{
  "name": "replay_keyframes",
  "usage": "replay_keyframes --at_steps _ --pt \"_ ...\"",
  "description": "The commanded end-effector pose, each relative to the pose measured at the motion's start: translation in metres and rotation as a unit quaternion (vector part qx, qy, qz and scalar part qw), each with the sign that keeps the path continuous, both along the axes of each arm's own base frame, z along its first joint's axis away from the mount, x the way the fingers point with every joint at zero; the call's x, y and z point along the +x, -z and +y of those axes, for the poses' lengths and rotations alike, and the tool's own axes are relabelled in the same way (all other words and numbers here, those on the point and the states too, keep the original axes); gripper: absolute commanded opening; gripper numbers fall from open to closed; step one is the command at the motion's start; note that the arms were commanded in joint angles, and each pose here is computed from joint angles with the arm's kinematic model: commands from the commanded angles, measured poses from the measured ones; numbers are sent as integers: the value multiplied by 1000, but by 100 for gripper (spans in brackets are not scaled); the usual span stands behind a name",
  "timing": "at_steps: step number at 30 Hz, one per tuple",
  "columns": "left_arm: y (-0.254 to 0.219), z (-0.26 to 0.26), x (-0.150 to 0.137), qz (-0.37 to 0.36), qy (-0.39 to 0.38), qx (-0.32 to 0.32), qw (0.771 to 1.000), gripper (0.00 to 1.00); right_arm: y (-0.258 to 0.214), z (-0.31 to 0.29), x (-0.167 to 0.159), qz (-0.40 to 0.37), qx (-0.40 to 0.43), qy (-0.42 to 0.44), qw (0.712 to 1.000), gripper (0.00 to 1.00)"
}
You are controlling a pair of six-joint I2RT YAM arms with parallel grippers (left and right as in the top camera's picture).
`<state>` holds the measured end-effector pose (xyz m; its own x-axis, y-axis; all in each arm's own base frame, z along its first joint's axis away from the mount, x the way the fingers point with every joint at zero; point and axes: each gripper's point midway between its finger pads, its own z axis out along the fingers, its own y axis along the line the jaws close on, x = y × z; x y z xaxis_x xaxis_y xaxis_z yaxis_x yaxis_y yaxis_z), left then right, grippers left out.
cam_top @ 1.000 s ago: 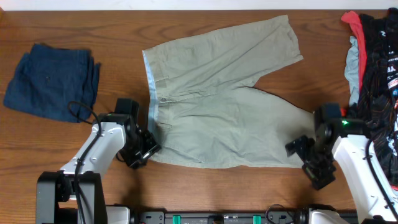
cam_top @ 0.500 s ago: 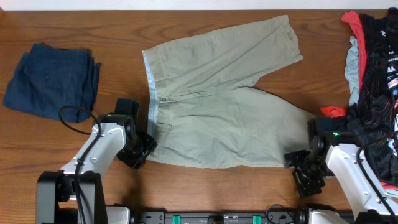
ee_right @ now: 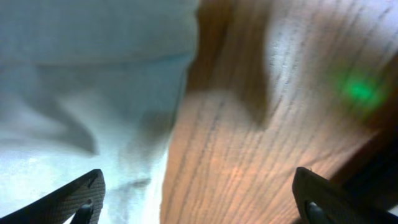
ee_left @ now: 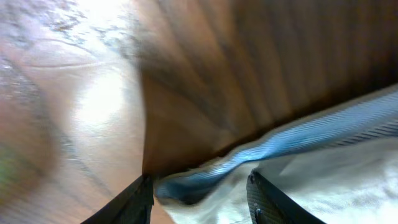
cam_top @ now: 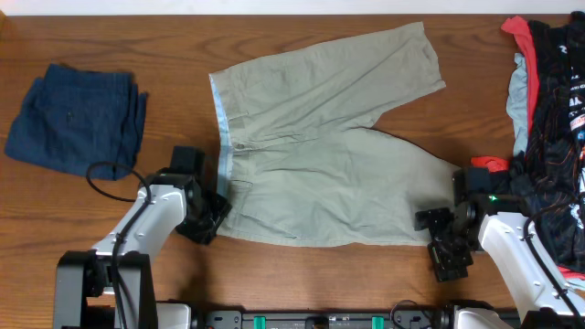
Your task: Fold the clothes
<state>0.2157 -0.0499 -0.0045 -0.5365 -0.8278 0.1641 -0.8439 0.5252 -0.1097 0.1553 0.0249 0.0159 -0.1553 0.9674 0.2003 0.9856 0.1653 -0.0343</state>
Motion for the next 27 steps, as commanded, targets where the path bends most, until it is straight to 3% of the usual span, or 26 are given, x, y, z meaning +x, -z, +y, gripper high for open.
replay_keyframes --at_steps 1,2,7,12,20,27 --pt "5 -7 -1 -3 12 0 1000 50 0 0 2 -6 0 6 1000 96" --pt "5 -9 1 -8 16 1 1000 50 0 0 2 -7 0 6 1000 96" --pt "5 -12 0 -10 24 12 1000 29 0 0 4 -11 -1 6 1000 93" --pt "6 -9 -16 24 25 16 999 22 0 -1 3 -9 -2 6 1000 91" --pt "3 -5 -44 82 26 24 996 24 1 -4 3 -7 -13 10 1000 89" --pt "0 -13 -51 97 23 -2 995 43 1 -4 1 -3 -13 10 1000 89"
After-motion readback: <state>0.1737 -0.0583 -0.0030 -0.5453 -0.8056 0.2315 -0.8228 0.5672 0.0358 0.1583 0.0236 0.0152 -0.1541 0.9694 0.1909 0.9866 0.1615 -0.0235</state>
